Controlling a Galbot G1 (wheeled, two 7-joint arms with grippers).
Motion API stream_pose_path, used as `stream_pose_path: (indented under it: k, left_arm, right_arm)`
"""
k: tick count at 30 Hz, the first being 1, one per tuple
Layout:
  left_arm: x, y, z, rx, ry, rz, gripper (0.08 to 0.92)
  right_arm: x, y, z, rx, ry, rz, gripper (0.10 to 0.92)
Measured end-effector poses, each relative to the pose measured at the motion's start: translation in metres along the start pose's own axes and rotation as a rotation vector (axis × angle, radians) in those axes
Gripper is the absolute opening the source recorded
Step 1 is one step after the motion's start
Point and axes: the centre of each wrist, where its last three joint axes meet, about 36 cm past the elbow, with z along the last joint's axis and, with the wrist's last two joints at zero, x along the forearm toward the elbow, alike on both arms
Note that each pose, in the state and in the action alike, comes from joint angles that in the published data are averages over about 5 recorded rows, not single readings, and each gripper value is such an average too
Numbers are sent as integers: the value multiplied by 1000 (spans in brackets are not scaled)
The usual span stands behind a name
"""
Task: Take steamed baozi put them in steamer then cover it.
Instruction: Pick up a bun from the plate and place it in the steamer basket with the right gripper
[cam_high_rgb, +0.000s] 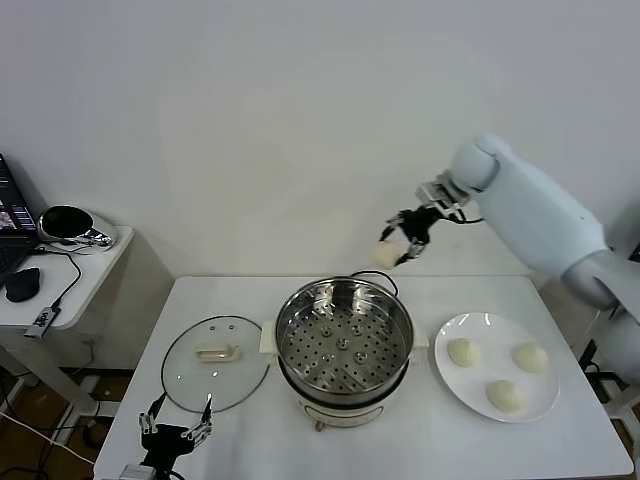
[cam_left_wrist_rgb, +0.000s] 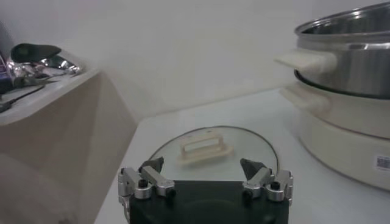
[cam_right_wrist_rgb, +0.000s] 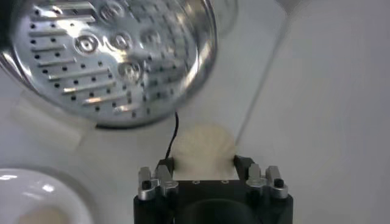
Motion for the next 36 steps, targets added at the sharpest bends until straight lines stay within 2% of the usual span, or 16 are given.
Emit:
stream_pose_path:
  k: [8, 14, 24, 36]
  left_arm:
    - [2, 1, 2, 9, 16, -2, 823]
    - [5, 5, 2, 13, 22, 3, 823]
    - [7, 3, 3, 46, 29, 2, 823]
    - [5, 7, 5, 54, 33, -2, 823]
  right_arm:
    - [-18, -42, -49, 307, 46, -96, 619]
    - [-37, -52, -73, 444, 65, -161, 619]
    - [-71, -59, -96, 558, 66, -217, 619]
    - [-110, -50, -103, 591, 40, -264, 619]
